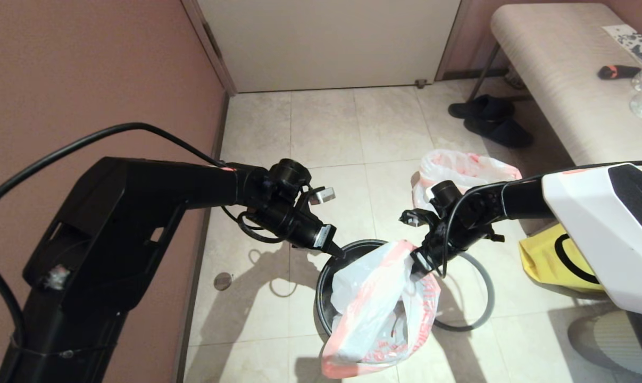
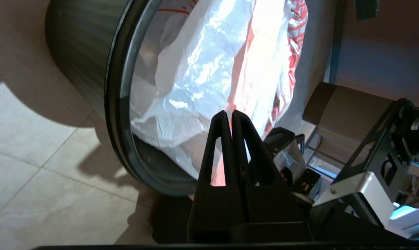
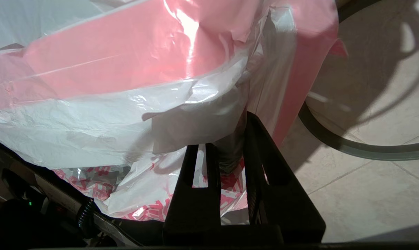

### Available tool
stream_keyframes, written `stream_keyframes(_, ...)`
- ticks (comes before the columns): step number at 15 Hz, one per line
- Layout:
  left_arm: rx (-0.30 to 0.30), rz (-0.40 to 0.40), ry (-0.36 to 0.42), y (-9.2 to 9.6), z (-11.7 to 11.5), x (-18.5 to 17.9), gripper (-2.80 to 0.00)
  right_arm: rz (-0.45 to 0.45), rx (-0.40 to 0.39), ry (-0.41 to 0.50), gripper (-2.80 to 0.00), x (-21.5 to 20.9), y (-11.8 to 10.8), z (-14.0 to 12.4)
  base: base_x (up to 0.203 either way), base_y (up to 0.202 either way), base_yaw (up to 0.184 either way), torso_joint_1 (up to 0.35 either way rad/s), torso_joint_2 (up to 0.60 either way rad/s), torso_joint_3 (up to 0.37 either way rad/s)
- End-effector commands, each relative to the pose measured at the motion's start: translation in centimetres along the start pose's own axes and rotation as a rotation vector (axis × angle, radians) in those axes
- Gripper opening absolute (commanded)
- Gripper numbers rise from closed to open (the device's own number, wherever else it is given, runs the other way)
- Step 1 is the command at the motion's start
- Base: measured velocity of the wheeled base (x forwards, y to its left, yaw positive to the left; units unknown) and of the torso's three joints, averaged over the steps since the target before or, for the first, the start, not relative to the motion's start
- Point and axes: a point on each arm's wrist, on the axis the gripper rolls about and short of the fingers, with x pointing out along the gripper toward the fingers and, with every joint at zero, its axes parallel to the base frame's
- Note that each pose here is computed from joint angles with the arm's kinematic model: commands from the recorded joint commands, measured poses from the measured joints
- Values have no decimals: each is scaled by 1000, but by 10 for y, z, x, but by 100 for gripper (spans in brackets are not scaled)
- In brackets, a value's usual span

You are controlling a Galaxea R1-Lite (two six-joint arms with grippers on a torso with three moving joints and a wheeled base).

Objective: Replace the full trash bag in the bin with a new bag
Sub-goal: Put the new garbage bag on the trash can

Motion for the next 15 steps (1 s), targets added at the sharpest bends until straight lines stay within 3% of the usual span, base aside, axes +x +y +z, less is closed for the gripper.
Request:
stream_keyframes(1, -17, -11, 32, 9, -5, 17, -280, 4, 6, 8, -280, 3, -5, -2, 0, 0, 0, 0, 0, 0)
stream_keyframes(3, -28, -35, 35, 16, -7, 21, -280, 24, -17, 6, -280, 3, -10, -4, 0, 0, 0, 0, 0, 0)
stream_keyframes(6, -52, -77, 14, 41, -12, 15, -280, 84, -7, -13, -280, 2, -18, -7, 0, 0, 0, 0, 0, 0)
stream_keyframes(9, -58, -100, 43, 64, -25, 29, -280, 120, -7, -26, -280, 1, -18, -6, 0, 0, 0, 0, 0, 0)
stream_keyframes(15, -12, -138, 111, 55, -38, 51, -280, 151, -7, -50, -280, -6, -18, -4, 0, 0, 0, 0, 0, 0)
